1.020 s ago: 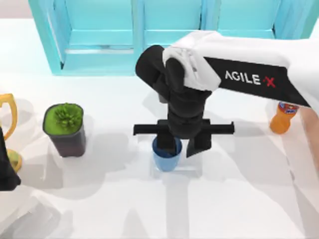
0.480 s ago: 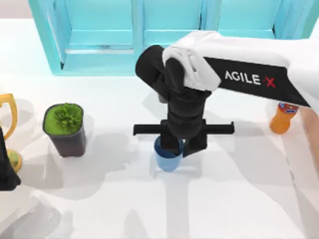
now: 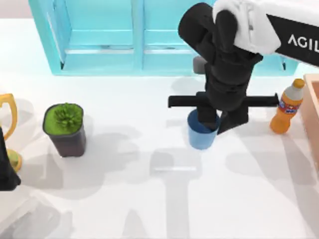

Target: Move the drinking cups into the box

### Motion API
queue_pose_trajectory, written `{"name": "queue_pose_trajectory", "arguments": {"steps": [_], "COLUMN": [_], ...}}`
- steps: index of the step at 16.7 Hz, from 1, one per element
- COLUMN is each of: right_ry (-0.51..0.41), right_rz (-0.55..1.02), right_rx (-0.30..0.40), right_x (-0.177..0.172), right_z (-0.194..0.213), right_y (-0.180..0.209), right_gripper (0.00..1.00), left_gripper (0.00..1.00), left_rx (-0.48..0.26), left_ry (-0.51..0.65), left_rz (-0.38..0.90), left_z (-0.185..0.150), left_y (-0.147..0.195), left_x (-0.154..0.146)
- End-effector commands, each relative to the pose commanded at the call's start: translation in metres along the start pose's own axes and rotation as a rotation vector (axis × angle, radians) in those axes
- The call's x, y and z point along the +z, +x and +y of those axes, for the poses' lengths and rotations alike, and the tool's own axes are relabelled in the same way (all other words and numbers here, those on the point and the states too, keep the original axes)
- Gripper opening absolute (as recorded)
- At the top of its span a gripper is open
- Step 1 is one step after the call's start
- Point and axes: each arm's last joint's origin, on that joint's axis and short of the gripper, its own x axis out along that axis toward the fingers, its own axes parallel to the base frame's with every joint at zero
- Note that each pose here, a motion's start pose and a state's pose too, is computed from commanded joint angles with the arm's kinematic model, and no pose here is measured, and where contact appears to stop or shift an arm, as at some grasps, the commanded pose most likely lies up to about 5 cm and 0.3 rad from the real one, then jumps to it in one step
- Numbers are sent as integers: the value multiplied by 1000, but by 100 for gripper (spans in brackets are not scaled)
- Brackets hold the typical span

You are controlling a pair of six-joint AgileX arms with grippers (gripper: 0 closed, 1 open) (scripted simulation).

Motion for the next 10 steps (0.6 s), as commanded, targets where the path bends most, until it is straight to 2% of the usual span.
{"name": "queue_pose_trajectory", "arguments": {"steps": [3,10], "right_ry": [1,-10], "right_rz": [10,28], "right_rx": [-7,-4], "right_x": [-2,-3], "right_z": [-34,-44], "right_y": [-27,-32], "right_gripper": [0,0], "left_gripper": [100,100], "left_rx": [0,0], "left_ry": [0,0], "left_rz": [0,0], "left_z": [0,0], "left_y": [0,0], "left_x": [0,0]}}
